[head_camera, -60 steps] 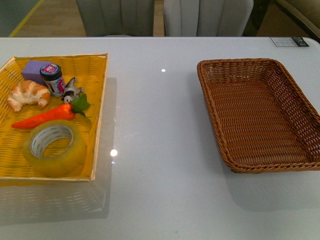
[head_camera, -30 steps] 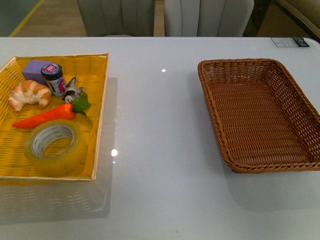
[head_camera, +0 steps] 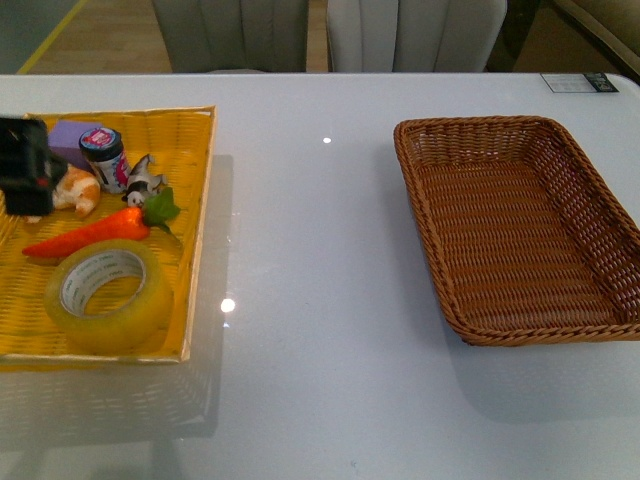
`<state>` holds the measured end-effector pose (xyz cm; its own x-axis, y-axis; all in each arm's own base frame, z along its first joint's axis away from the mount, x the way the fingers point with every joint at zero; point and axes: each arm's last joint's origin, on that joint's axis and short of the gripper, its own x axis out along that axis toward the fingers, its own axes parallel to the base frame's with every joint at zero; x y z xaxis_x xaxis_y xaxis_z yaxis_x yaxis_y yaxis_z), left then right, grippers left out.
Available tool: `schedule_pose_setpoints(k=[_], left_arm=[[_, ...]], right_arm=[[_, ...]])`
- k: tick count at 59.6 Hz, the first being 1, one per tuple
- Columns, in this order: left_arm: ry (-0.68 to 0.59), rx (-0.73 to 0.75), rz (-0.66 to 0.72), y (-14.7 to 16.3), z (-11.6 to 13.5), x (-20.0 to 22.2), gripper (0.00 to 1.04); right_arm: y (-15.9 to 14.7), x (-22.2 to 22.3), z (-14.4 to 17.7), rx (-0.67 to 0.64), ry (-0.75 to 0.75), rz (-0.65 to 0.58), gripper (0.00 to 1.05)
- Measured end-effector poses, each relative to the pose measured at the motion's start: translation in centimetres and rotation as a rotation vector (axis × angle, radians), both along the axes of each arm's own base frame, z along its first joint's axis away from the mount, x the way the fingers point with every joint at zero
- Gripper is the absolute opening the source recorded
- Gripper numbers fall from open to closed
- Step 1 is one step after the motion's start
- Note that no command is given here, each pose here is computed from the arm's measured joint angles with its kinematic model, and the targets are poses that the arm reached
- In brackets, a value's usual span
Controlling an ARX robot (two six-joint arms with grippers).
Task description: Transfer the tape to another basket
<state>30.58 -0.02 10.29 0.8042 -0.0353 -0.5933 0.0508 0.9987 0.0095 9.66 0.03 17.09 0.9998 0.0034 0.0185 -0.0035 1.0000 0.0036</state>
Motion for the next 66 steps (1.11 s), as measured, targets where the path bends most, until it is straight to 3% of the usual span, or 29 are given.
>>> schedule_pose_setpoints(k=[7, 16, 31, 46, 66], left_arm=[[0.119, 0.006, 0.016, 0.4, -4.3, 1.3, 0.96], [0.203, 0.016, 0.038, 1.2, -7.8, 2.2, 0.96], [0.267, 0.042, 0.028, 1.9, -10.4, 3.8, 0.96], [0.280, 0.060, 0.014, 2.0, -11.4, 4.6, 0.95], [0.284, 0.055, -0.013, 1.5, -11.6, 4.6, 0.41]], right_arm=[[0.0, 0.0, 0.0, 0.000, 0.000, 0.000, 0.96], [0.0, 0.0, 0.0, 0.000, 0.000, 0.000, 0.96], [0.0, 0.0, 0.0, 0.000, 0.000, 0.000, 0.96], [0.0, 0.0, 0.0, 0.000, 0.000, 0.000, 0.96], [0.0, 0.0, 0.0, 0.000, 0.000, 0.000, 0.96]])
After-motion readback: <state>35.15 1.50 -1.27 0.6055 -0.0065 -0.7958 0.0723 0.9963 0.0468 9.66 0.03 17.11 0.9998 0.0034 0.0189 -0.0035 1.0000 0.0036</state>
